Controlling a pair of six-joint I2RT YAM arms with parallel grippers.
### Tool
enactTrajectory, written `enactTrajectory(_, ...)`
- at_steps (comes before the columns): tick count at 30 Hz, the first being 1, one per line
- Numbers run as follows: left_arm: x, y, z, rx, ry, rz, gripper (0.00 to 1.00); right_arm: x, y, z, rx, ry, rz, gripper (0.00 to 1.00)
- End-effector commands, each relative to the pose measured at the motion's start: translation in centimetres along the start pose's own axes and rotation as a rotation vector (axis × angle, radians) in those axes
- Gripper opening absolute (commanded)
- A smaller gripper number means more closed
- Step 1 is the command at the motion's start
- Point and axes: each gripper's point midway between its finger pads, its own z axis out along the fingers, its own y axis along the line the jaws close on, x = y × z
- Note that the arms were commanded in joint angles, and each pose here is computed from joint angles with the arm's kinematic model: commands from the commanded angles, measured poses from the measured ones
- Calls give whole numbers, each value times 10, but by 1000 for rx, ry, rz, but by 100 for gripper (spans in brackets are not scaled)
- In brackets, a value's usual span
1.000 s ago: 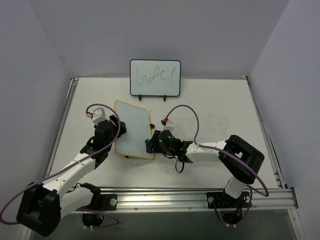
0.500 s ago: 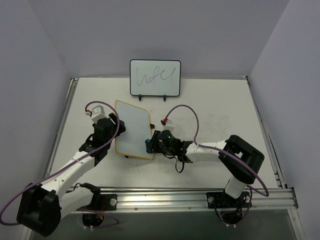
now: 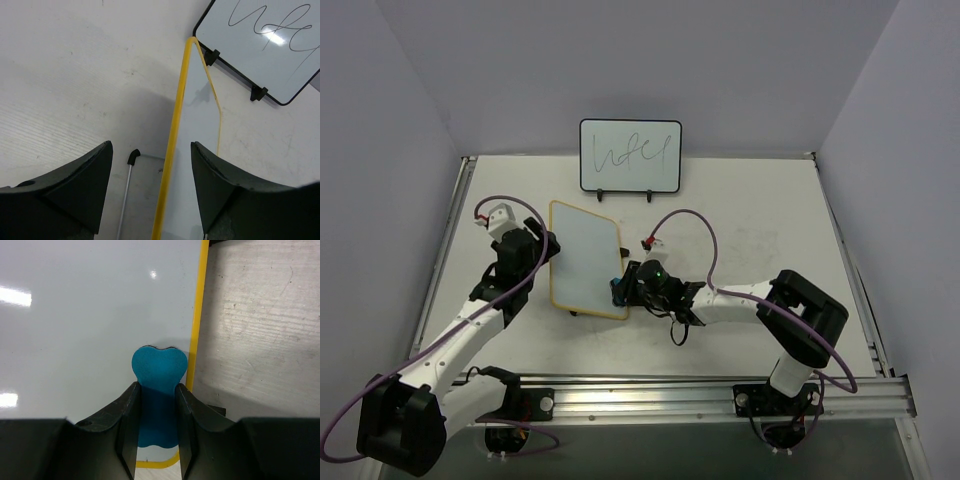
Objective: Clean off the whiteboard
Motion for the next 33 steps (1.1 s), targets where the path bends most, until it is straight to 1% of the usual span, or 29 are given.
enactTrajectory(1, -29, -20, -3, 43, -59, -23, 71, 62, -54, -8, 158, 224, -92, 0)
enactTrajectory(11, -40, -20, -6, 38, -88, -42, 69, 45, -43, -12, 141, 202, -100, 0)
enactTrajectory(18, -41, -19, -5, 38, -86, -49, 60, 31, -38, -14, 135, 188, -100, 0)
enactTrajectory(30, -34, -18, -2, 45, -60, -47, 60, 2, -30, -15, 123, 140, -87, 0)
enactTrajectory(31, -34, -18, -2, 46, -60, -45, 60, 5, -26, -16, 102, 158, -85, 0)
enactTrajectory(33, -34, -19, -1, 49, -57, -45, 60, 1, -23, -17, 91, 152, -82, 0)
